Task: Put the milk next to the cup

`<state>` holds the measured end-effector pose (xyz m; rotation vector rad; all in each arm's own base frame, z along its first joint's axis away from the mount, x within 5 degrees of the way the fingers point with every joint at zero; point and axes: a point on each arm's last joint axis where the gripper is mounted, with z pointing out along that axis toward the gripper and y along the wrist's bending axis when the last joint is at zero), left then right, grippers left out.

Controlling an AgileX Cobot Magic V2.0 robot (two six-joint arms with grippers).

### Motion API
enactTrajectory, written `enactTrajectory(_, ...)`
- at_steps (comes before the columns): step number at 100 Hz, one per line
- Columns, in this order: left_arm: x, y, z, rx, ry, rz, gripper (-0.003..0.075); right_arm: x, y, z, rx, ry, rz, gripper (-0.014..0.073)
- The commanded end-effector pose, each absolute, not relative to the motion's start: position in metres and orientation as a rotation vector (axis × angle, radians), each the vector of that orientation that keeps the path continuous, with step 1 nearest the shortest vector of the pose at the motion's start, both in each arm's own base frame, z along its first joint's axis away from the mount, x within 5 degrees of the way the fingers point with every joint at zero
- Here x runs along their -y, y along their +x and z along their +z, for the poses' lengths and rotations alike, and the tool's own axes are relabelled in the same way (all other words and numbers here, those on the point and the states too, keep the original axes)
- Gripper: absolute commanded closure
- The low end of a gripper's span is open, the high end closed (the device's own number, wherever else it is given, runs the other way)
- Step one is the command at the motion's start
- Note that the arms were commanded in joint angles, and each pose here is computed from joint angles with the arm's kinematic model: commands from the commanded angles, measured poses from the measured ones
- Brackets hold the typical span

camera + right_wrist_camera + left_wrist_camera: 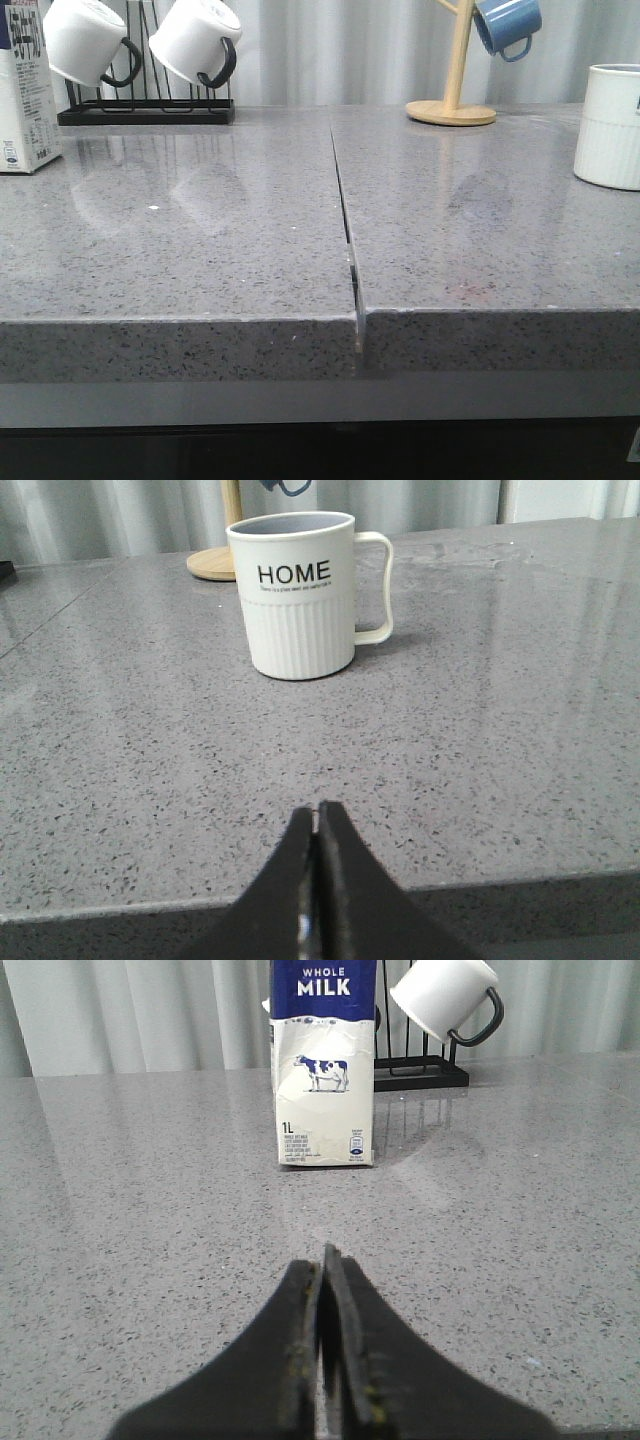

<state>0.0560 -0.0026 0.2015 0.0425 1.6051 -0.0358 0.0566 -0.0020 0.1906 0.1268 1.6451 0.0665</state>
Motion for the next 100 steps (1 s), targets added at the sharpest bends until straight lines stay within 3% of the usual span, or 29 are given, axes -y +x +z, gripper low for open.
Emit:
enactTrajectory(1, 0.003, 0.055, 0.196, -1.539, 0.032, -0.044, 0.0741, 0.002, 0.054, 0.205, -1.530, 0.106, 0.057, 0.0663)
enactTrajectory(61, 0.003, 0.055, 0.196, -1.539, 0.032, -0.044, 0.0741, 0.002, 0.054, 0.208, -1.522, 0.106, 0.057, 0.0663)
enactTrajectory(80, 0.003, 0.055, 0.196, -1.539, 0.032, -0.044, 0.0741, 0.002, 0.049, 0.243, -1.452, 0.104, 0.059, 0.0663)
enactTrajectory(100, 0.003, 0.055, 0.196, -1.539, 0.032, -0.044, 0.0741, 0.002, 0.060, 0.284, -1.545, 0.114, 0.057, 0.0663)
